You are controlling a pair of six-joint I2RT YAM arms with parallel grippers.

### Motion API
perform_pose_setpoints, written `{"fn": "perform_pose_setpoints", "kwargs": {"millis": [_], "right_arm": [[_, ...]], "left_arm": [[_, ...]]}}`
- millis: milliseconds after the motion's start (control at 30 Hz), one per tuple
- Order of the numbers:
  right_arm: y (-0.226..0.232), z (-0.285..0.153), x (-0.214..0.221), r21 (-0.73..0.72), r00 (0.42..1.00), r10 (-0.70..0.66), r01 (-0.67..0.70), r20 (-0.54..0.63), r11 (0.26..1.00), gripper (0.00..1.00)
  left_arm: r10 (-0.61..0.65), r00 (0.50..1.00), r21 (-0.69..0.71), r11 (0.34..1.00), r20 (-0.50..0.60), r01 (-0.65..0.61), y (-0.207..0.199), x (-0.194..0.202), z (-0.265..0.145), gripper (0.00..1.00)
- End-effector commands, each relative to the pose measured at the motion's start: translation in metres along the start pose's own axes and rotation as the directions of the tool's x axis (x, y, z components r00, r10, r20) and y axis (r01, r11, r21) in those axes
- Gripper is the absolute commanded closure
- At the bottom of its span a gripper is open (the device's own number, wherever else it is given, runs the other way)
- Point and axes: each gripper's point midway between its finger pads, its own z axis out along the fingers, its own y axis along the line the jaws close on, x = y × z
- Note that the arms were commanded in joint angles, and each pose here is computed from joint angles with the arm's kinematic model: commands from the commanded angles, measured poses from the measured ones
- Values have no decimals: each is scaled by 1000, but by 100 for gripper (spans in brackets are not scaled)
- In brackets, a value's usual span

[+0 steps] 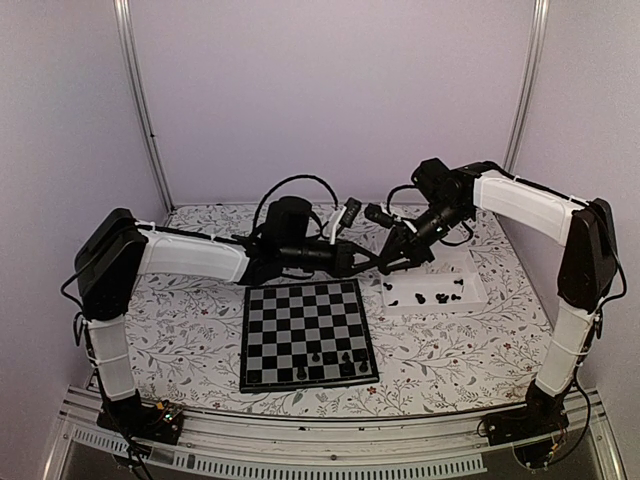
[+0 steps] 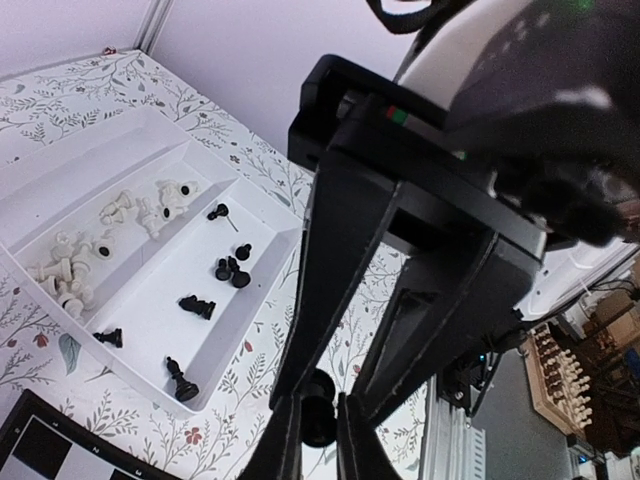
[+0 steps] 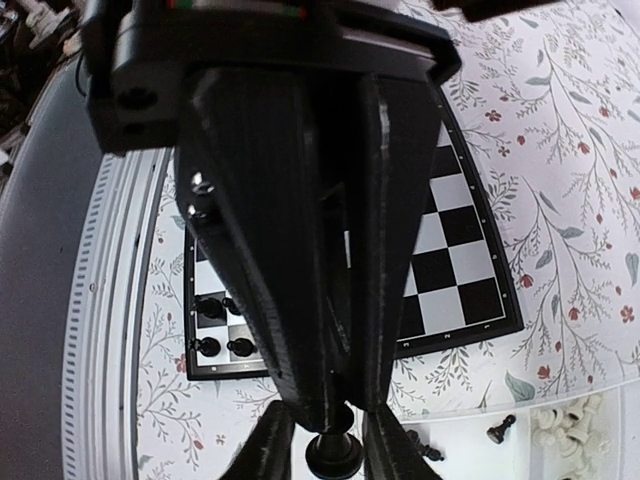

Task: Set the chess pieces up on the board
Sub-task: Place the chess piece on the chessboard.

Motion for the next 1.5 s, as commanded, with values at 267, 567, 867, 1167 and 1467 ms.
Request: {"fn": "perform_pose_setpoints", "kwargs": {"millis": [267, 567, 867, 1167, 1467], "right_arm": [[-26, -44, -21, 286, 999, -39, 29, 30, 958, 1], [-92, -122, -24, 636, 988, 42, -129, 151, 760, 1], [-126, -86, 95, 555, 879, 431, -467, 205, 689, 11], [-74, -67, 101, 494, 950, 223, -304, 217, 815, 4], [-65, -64, 93, 438, 954, 195, -279, 226, 854, 4]], "left_arm": [[120, 968, -252, 951, -222, -176, 20, 26, -67, 91], [166, 889, -286, 908, -426, -306, -6, 76, -121, 91], [278, 761, -140, 890, -586, -434, -36, 126, -122, 91], [291, 671, -78, 883, -682, -463, -40, 168, -118, 92], [295, 635, -65, 875, -714, -479, -42, 187, -102, 91]]}}
